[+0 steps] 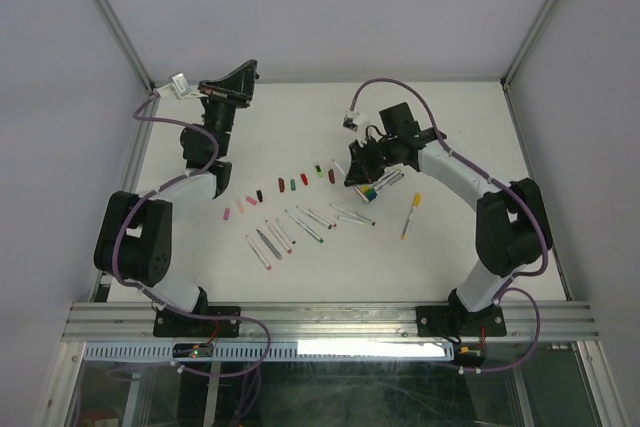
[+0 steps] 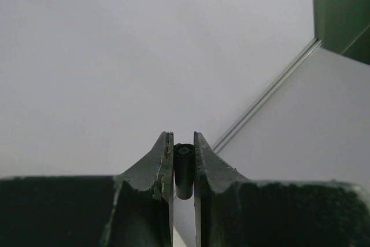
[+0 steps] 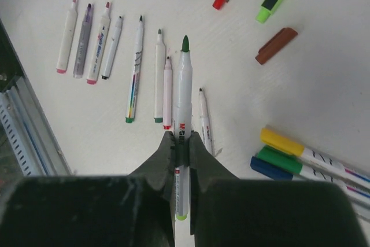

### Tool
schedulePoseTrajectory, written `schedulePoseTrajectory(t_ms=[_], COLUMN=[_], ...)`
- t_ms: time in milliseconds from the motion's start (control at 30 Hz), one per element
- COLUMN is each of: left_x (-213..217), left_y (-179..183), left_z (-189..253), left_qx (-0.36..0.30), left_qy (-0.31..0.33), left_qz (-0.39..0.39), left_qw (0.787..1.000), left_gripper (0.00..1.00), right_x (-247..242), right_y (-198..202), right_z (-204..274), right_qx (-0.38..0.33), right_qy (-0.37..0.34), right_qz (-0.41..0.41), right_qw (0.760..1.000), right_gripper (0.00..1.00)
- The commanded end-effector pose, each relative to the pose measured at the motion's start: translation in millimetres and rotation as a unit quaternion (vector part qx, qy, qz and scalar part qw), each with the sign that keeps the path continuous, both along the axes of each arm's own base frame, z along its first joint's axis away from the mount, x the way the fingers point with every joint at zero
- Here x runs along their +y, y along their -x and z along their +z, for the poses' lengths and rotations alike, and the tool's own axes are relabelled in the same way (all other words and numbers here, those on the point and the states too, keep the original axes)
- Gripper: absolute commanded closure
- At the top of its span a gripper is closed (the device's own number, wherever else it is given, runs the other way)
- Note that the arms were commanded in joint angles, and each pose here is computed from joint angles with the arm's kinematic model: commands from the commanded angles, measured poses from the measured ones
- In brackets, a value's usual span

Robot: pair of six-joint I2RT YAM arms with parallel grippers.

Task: Open the pen caps
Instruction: Open the pen cap from the pen, then place the pen at the center of the board.

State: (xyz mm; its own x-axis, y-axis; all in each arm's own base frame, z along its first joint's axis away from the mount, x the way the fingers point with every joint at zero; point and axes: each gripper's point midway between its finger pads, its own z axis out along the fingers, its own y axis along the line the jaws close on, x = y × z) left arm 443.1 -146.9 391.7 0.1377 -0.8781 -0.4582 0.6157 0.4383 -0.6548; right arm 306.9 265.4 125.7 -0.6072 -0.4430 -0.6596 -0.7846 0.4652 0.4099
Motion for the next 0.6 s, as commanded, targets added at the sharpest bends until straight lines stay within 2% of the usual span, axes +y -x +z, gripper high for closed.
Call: schedulePoseTrajectory(t_ms=[0, 67, 200, 333, 567], left_x=[-30, -43, -67, -81, -85], left_y=[13, 24, 60, 78, 94], left_z=[-36, -53, -78, -111, -161], left_qx=[0.067, 0.1, 0.124, 0.165, 0.225], left_qy=[-0.064, -0.086, -0.127, -0.157, -0.153], left_qz=[-0.062, -0.071, -0.059, -0.073, -0.108], left_qw=[0.994, 0.989, 0.982, 0.971, 0.956], left_gripper=[1.0, 1.0, 1.0, 1.0, 1.0], right_x=[-21, -31, -41, -45, -41], right_y=[-2, -6, -14, -11, 4], right_z=[12, -4, -24, -43, -67], right_qx=[-0.073, -0.087, -0.091, -0.085, -0.056], right_qy=[0.034, 0.066, 0.109, 0.138, 0.176], right_qz=[-0.015, -0.016, -0.016, -0.003, 0.042], right_qw=[0.997, 0.994, 0.99, 0.987, 0.982], right_gripper=[1.0, 1.0, 0.99, 0.97, 0.95])
